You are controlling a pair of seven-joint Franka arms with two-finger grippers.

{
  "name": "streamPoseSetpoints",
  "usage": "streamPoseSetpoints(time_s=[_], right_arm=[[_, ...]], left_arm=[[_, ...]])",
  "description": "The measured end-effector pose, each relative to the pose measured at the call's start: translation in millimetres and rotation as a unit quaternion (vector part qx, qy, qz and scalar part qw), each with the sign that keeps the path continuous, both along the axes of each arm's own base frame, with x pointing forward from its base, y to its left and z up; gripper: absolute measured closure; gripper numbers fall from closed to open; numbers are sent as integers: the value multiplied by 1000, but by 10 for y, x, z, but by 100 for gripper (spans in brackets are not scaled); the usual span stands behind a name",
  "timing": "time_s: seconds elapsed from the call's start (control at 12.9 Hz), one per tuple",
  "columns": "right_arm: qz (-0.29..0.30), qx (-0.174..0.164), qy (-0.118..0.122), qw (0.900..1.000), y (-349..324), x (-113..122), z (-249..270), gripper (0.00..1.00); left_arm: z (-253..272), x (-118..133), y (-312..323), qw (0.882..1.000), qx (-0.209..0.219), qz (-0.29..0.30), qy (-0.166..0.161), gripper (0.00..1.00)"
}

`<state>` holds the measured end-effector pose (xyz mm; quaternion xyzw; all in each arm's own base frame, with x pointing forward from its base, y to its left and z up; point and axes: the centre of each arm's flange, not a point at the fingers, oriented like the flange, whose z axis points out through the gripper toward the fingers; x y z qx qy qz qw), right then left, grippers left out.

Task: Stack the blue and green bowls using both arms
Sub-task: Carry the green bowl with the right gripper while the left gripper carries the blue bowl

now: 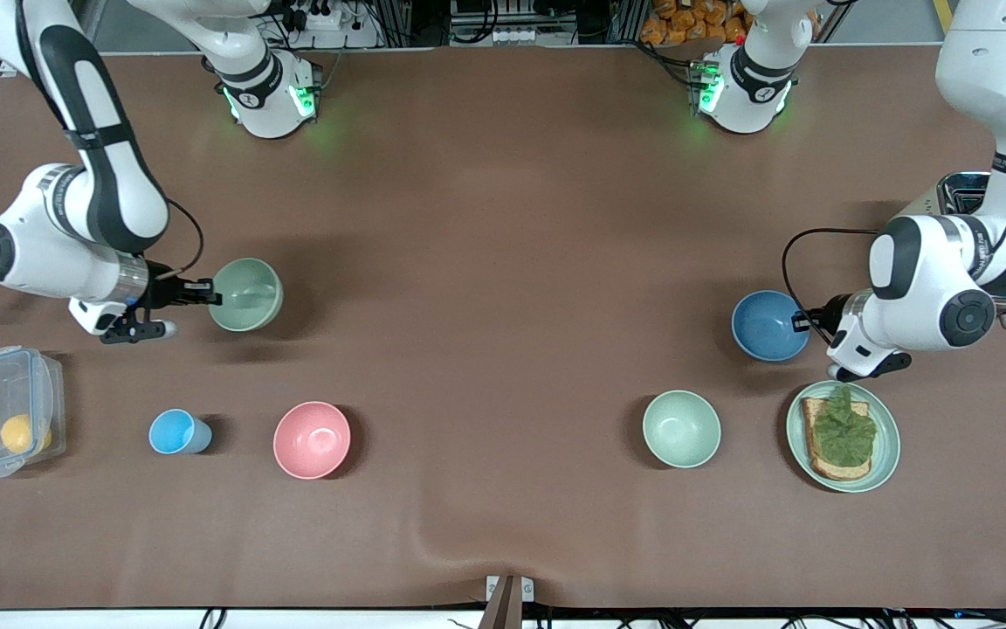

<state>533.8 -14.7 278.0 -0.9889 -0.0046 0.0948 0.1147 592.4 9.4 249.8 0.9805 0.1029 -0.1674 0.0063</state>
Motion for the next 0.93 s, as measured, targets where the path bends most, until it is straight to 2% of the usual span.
streamPoseSetpoints(time_s=[0.31, 0.54, 0.93], right_arm=[[-64, -26, 21, 997, 858, 25, 103, 95], [-129, -52, 33, 990, 1676, -67, 195, 95], [-212, -61, 6, 975, 2779, -331, 316, 95]], left_arm=[[402, 213, -187, 1000, 1, -17, -6, 95], [540, 274, -353, 999, 0, -30, -11, 95], [555, 277, -397, 999, -1, -34, -10, 95]])
